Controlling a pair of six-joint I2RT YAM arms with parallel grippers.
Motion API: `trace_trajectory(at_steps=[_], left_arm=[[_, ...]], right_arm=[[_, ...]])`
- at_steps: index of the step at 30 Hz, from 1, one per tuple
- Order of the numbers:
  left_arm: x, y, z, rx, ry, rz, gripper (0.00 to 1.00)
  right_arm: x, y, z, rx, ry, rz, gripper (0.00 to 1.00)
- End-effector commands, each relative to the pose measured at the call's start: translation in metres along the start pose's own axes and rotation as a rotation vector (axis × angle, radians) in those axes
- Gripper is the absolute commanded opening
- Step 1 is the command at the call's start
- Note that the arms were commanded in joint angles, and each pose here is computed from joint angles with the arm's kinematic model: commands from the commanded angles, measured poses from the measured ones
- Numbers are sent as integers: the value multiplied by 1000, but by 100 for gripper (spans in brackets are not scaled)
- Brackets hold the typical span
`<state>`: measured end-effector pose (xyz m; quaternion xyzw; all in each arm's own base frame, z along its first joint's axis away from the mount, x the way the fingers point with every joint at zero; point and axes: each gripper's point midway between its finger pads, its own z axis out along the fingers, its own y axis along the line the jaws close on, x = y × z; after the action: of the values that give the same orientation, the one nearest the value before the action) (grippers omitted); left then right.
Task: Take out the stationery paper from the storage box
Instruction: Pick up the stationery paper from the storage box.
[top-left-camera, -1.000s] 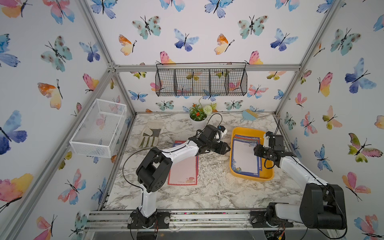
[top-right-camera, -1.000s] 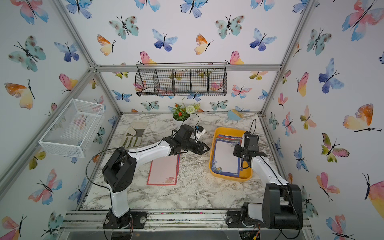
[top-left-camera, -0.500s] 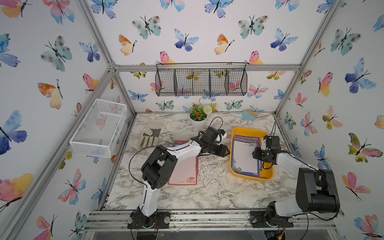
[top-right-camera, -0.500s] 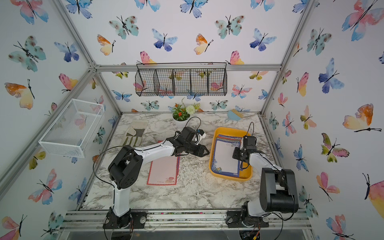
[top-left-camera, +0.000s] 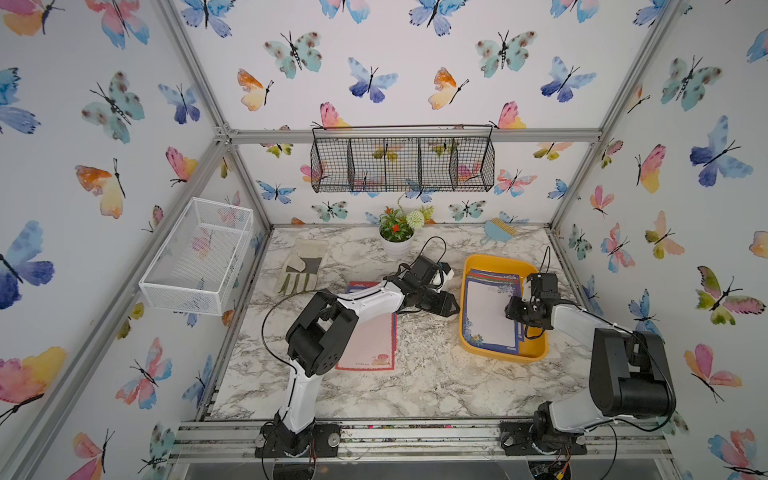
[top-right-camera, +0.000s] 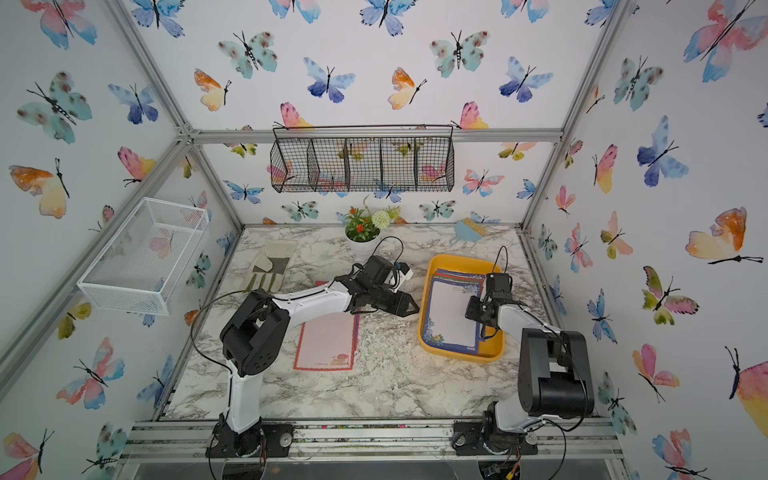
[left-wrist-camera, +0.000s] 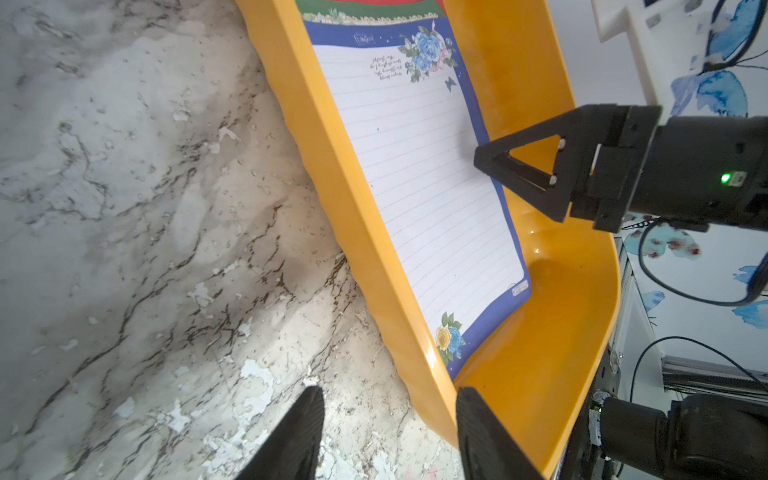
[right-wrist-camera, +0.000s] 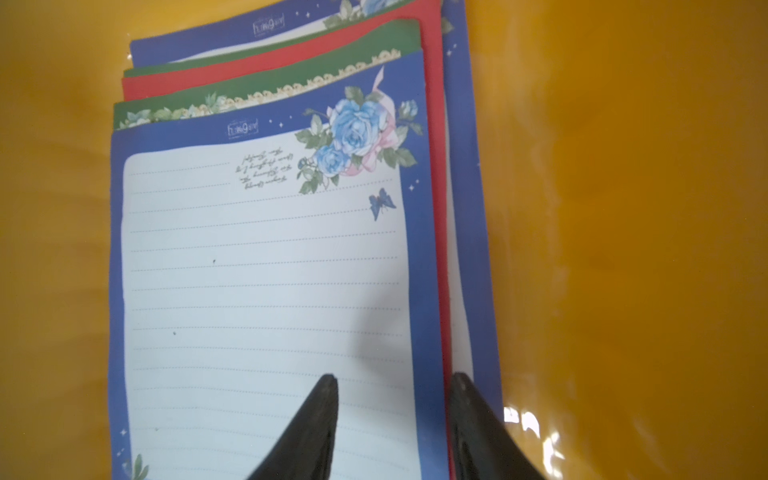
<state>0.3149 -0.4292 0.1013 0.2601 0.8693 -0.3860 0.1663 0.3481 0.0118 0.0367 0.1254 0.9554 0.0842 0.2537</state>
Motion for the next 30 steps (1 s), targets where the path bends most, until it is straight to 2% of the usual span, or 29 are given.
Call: trace_trajectory(at_steps=[1,9,30], left_arm=[[2,-5,4,31,24,-9,54],[4,-6,6,47,35,-21,52],[18,-5,23,102,102,-86,46]], right_arm=[[-7,4,-1,-20,-15,8,43],[-3,5,4,-34,9,9,42],[-9,27,-7,-152,-20,7,25]])
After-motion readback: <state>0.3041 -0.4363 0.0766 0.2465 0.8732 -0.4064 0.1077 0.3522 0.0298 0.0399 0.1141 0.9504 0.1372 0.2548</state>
